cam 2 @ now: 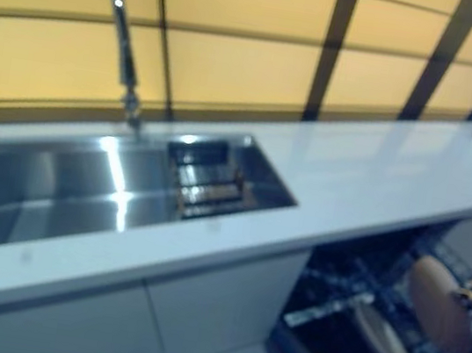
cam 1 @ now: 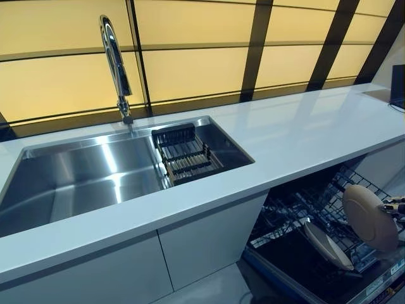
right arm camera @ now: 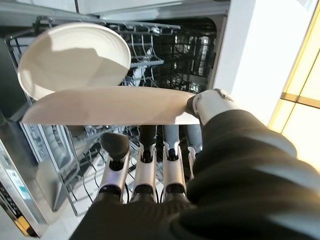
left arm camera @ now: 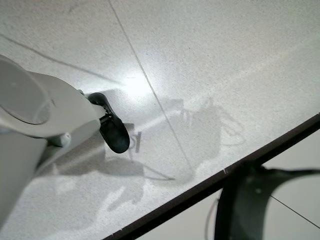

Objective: Take plates into dishwasher

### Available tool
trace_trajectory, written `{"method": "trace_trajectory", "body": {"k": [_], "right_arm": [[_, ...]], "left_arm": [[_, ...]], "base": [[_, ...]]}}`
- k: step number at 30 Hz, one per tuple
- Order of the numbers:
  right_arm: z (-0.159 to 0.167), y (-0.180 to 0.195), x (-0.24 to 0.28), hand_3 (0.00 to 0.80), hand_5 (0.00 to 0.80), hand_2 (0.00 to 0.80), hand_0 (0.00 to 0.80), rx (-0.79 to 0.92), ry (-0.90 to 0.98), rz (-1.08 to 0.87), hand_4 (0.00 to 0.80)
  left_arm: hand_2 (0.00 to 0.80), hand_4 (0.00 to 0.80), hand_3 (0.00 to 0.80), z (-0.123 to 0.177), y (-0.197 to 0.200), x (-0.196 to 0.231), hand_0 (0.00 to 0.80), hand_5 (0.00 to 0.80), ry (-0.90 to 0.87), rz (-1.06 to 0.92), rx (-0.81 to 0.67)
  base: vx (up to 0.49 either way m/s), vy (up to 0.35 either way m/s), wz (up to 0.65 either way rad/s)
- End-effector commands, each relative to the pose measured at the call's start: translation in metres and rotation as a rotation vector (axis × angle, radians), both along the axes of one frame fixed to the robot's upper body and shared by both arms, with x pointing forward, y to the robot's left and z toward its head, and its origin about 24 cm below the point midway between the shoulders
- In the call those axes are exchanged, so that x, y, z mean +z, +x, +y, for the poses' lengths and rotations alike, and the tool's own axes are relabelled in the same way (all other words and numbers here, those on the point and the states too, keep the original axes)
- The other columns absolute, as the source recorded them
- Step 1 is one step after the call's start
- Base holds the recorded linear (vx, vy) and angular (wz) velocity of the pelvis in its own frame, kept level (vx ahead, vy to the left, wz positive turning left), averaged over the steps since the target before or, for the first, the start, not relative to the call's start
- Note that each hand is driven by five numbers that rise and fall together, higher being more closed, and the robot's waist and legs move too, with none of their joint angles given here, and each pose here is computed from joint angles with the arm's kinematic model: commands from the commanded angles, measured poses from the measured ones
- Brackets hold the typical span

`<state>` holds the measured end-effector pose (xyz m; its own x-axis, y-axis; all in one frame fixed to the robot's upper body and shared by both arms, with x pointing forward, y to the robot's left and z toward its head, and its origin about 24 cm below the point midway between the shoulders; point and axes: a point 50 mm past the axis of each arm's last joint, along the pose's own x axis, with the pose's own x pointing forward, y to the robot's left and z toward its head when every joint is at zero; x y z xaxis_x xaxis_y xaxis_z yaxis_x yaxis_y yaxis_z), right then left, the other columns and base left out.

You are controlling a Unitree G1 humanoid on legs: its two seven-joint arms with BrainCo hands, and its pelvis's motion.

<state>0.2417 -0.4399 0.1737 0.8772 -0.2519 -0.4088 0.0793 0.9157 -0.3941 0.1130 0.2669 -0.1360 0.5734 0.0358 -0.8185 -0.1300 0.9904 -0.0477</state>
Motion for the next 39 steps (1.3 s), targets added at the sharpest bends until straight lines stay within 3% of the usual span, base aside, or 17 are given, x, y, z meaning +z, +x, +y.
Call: {"method": "trace_trajectory", "body": {"k": [1, 18, 27, 39], "right_arm": [[0.017, 0.024, 0.03, 0.8, 0.8, 0.8, 0.8, 0.092, -0.065, -0.121, 0.8], [0.048, 0.043, 0.001, 0.8, 0.8, 0.8, 0.8, 0.206, -0.18, -0.033, 0.8], [0.048, 0.041, -0.01, 0.8, 0.8, 0.8, 0.8, 0.195, -0.304, 0.056, 0.8], [0.04, 0.029, -0.041, 0.8, 0.8, 0.8, 0.8, 0.138, -0.278, 0.128, 0.8]], "left_arm": [[0.0, 0.0, 0.0, 0.014, 0.022, 0.013, 0.0, 0.0, 0.033, -0.069, -0.018], [0.0, 0.0, 0.0, 0.009, 0.034, 0.017, 0.0, 0.0, 0.014, -0.117, 0.012], [0.0, 0.0, 0.0, 0.009, 0.038, 0.02, 0.0, 0.0, 0.004, -0.151, 0.028], [0.0, 0.0, 0.0, 0.006, 0.042, 0.021, 0.0, 0.0, -0.011, -0.163, 0.024]], "base": [[-0.045, -0.02, -0.01], [-0.025, -0.005, 0.02], [-0.023, 0.003, 0.01], [0.0, 0.0, 0.0]]}}
